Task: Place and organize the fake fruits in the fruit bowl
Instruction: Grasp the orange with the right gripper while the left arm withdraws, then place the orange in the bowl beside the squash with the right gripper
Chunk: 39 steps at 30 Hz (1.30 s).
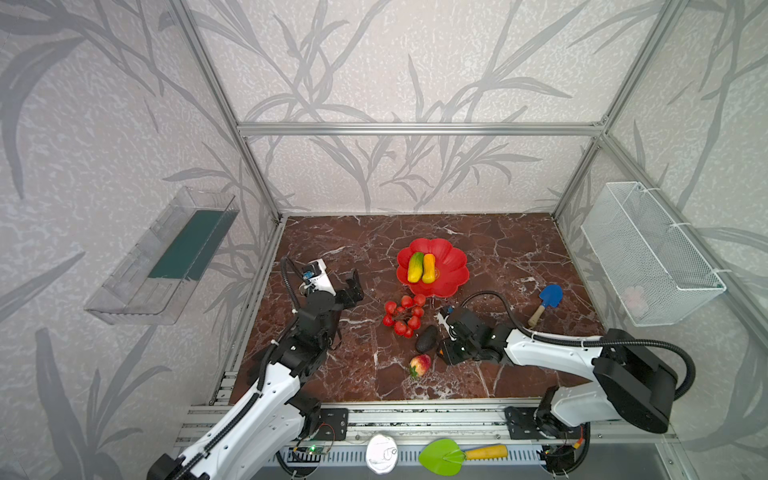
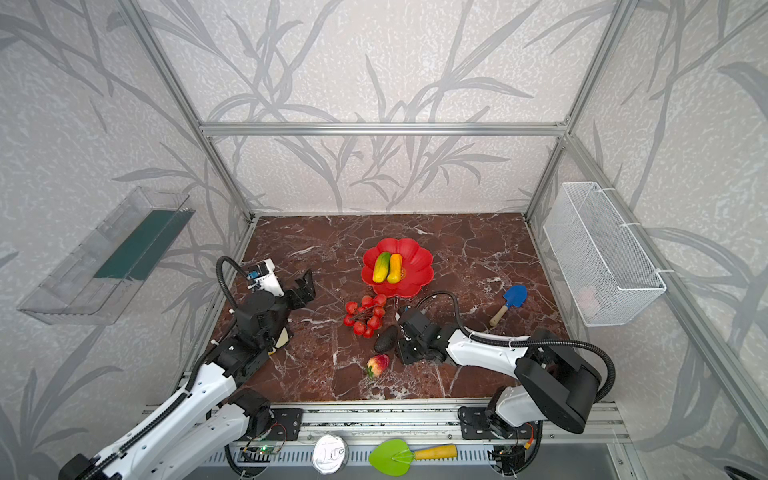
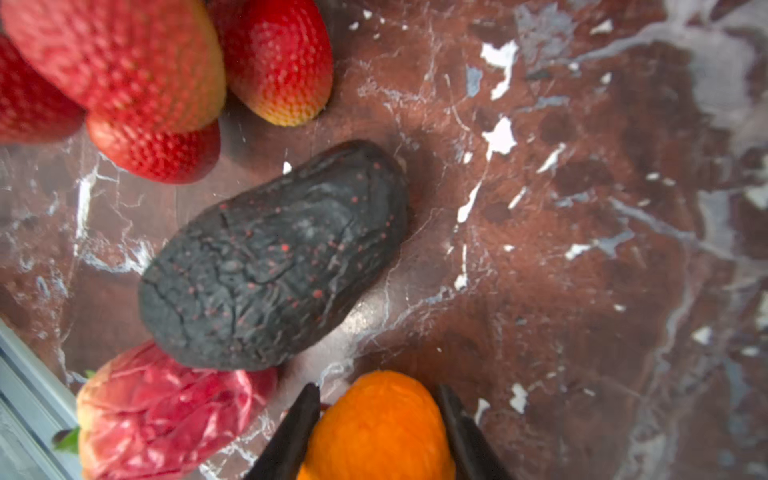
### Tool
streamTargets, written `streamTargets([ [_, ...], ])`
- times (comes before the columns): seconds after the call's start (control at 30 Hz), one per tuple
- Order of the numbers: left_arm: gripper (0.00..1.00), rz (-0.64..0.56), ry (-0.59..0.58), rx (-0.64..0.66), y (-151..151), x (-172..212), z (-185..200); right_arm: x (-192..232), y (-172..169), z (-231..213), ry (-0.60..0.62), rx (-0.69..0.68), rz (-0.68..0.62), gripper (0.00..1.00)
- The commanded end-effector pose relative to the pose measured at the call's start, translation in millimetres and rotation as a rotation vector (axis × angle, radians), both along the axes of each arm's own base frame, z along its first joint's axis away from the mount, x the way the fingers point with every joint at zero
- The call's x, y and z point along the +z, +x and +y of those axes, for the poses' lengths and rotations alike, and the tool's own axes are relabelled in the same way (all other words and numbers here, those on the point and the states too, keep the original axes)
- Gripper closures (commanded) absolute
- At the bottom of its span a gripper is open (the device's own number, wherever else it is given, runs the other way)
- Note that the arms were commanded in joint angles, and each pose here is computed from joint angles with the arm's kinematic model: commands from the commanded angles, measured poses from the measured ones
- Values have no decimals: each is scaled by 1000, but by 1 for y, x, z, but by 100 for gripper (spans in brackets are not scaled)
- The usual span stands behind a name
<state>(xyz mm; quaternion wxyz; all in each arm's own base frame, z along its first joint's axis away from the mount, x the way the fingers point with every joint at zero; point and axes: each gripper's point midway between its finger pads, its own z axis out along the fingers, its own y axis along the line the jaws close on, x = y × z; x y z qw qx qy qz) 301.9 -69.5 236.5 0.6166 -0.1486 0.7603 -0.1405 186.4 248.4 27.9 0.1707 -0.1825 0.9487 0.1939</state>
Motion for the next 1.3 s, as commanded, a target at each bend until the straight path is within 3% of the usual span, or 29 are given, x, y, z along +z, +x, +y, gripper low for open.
streamTargets([
  [0.0,8,14,-7,55,-8,-9,14,31,16,-10,-29,-34,-110,66],
  [0.2,8,27,-20,34,-18,-14,15,99,69,-28,-20,-98,-362,67],
  [0.37,11,49,-53,-37,-27,-25,5,126,147,-23,54,-188,-451,67],
  [0.57,13,74,-91,-152,-40,-27,-11,106,230,-10,52,-216,-428,67],
  [0.73,19,138,-100,-301,-53,-35,-34,63,275,-7,3,-213,-374,66],
  [0.93,22,220,-144,-443,-64,-54,-61,25,297,-5,-5,-214,-295,62],
  [1.13,22,242,-90,-509,-72,-58,-70,21,301,-5,-8,-231,-288,39],
  [1.27,22,255,-71,-576,-75,-58,-83,47,305,-8,36,-248,-322,31],
])
